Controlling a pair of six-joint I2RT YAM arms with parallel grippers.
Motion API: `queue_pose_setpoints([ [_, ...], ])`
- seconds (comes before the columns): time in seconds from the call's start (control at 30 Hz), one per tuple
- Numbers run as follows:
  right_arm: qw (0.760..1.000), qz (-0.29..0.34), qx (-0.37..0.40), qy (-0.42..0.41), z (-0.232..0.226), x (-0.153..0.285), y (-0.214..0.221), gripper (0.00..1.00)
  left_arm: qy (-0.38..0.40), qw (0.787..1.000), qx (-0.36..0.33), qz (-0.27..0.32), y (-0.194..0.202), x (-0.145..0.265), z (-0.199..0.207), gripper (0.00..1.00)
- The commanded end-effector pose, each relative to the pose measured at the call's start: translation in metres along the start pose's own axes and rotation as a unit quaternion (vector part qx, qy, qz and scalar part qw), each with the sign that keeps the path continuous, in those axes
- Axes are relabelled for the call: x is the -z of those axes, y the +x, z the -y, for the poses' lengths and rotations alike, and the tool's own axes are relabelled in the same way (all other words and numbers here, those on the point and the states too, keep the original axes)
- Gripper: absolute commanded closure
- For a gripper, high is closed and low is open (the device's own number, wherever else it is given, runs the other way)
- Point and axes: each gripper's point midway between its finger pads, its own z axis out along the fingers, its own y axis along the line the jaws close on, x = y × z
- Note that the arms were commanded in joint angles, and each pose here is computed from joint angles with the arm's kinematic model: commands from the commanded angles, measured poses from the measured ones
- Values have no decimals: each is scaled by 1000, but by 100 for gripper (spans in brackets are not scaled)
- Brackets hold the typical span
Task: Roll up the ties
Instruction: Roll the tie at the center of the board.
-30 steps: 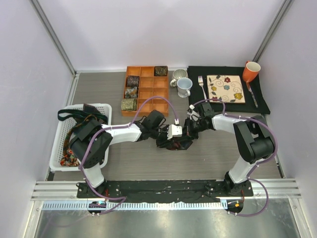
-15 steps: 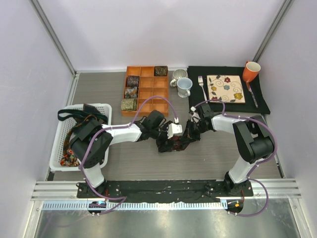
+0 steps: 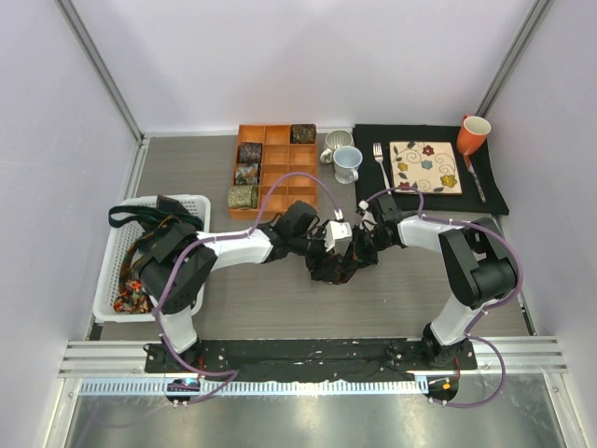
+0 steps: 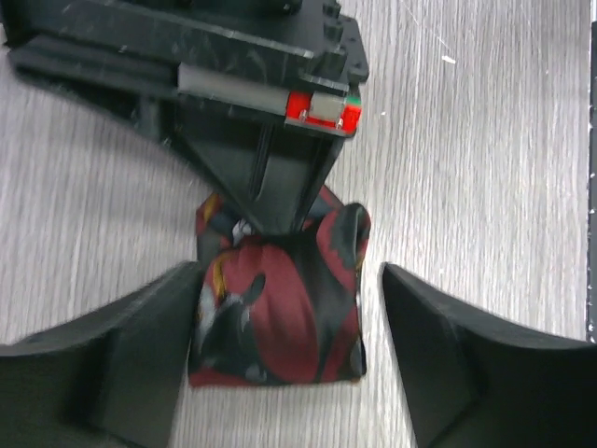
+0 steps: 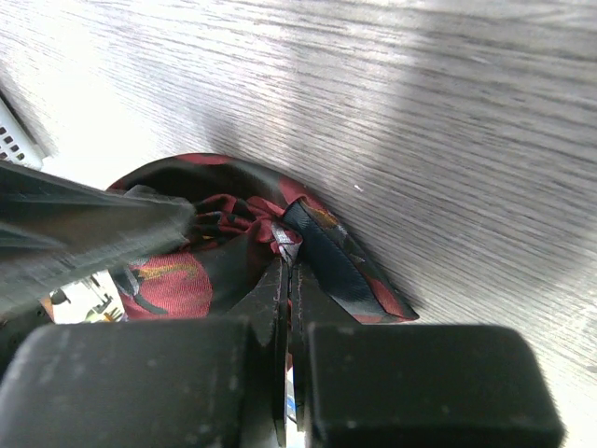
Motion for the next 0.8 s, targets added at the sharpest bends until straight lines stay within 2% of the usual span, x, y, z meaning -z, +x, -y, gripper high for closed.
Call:
queue_pose_setpoints([
  [0.0,997,13,22,78,31,0,2,99,10,1000,6,17,-12,-13,3,28],
  [0.13,997,20,27,66,20,8,-1,99,-1,999,-21,-28,18,-12,5,50],
  [0.17,997,24,27,64,17,11,-3,99,-5,999,-25,-39,25,-10,5,59],
  [0.23,998,30,23,59,12,18,-6,99,-3,998,-31,-60,43,-6,10,65],
  [0.27,998,29,19,52,10,21,-6,96,-7,997,-41,-67,47,-4,9,70],
  [0.37,999,42,-2,31,2,34,-9,78,-9,995,-50,-90,62,-1,12,73],
  [0.4,998,54,-11,24,-2,41,-12,63,-8,994,-52,-94,65,-1,13,73],
  [0.5,996,79,-30,14,-1,54,-19,43,-9,994,-52,-100,70,-1,13,74],
  [0.57,995,88,-41,11,3,59,-20,38,-7,993,-54,-103,73,-3,14,75],
  [0.7,996,70,-56,8,14,46,-15,35,-6,993,-57,-106,75,-3,13,76],
  [0.73,996,71,-57,6,17,42,-15,23,-5,993,-59,-106,75,-4,13,76],
  [0.77,996,62,-64,10,23,35,-13,17,-4,993,-59,-107,76,-4,13,76],
])
